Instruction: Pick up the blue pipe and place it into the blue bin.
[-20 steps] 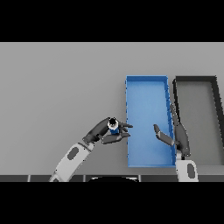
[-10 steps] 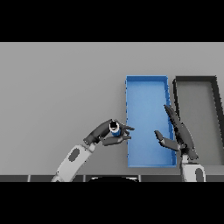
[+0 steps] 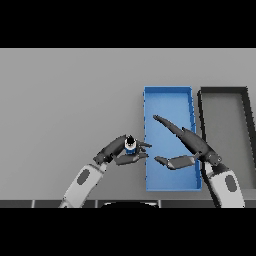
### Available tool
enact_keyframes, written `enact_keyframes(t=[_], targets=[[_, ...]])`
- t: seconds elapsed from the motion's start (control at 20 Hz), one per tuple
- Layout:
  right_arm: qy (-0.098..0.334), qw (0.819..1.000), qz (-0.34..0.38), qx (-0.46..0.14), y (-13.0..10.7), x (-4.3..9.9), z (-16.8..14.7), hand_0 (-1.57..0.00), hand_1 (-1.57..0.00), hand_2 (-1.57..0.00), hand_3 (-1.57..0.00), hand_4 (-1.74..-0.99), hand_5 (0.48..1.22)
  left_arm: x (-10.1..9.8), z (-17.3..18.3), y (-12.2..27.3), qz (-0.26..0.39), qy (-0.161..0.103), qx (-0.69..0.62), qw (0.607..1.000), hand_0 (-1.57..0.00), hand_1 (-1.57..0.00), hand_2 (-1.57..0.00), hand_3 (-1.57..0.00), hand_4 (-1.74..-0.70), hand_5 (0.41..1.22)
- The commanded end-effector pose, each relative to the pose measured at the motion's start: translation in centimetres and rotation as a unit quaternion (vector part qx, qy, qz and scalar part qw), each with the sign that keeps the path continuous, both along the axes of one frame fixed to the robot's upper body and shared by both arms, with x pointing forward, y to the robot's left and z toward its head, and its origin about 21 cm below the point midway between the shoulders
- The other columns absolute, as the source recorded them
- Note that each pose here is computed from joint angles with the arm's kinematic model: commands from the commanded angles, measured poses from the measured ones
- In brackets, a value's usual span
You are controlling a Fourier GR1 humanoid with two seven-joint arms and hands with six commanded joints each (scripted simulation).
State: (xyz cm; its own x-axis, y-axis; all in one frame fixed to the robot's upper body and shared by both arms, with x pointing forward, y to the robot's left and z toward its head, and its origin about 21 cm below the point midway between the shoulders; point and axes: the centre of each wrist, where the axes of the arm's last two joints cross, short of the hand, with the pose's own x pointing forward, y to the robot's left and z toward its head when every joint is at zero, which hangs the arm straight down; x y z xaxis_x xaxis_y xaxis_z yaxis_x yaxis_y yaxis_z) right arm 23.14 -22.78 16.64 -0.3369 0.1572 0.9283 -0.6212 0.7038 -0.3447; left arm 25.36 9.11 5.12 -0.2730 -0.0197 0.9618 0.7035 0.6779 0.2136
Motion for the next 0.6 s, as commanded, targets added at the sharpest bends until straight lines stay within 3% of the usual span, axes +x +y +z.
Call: enact_keyframes(t=[0.0, 0.3, 0.55], targets=[[0.000, 1.000, 0.017, -0.006, 0.9, 0.2, 0.2, 0.00, 0.00, -0.05, 0.00, -1.296, 0.556, 0.0, 0.0, 0.1, 0.002, 0.001, 0.004, 1.000, -1.57, -1.57, -1.57, -1.57, -1.47, 1.221], [0.001, 0.995, 0.099, -0.030, 4.9, 1.1, 1.5, 0.00, 0.00, -0.05, 0.00, -1.268, 0.555, 0.5, -0.3, -0.2, -0.009, -0.008, -0.008, 1.000, -1.57, -1.57, -1.57, -1.57, -1.46, 1.221], [-0.012, 0.990, 0.130, -0.061, 7.9, 2.4, 2.7, -0.01, -0.02, -0.07, 0.00, -1.209, 0.534, 0.7, -0.3, -0.1, -0.017, 0.013, -0.011, 1.000, -1.57, -1.57, -1.57, -1.57, -1.47, 1.221]])
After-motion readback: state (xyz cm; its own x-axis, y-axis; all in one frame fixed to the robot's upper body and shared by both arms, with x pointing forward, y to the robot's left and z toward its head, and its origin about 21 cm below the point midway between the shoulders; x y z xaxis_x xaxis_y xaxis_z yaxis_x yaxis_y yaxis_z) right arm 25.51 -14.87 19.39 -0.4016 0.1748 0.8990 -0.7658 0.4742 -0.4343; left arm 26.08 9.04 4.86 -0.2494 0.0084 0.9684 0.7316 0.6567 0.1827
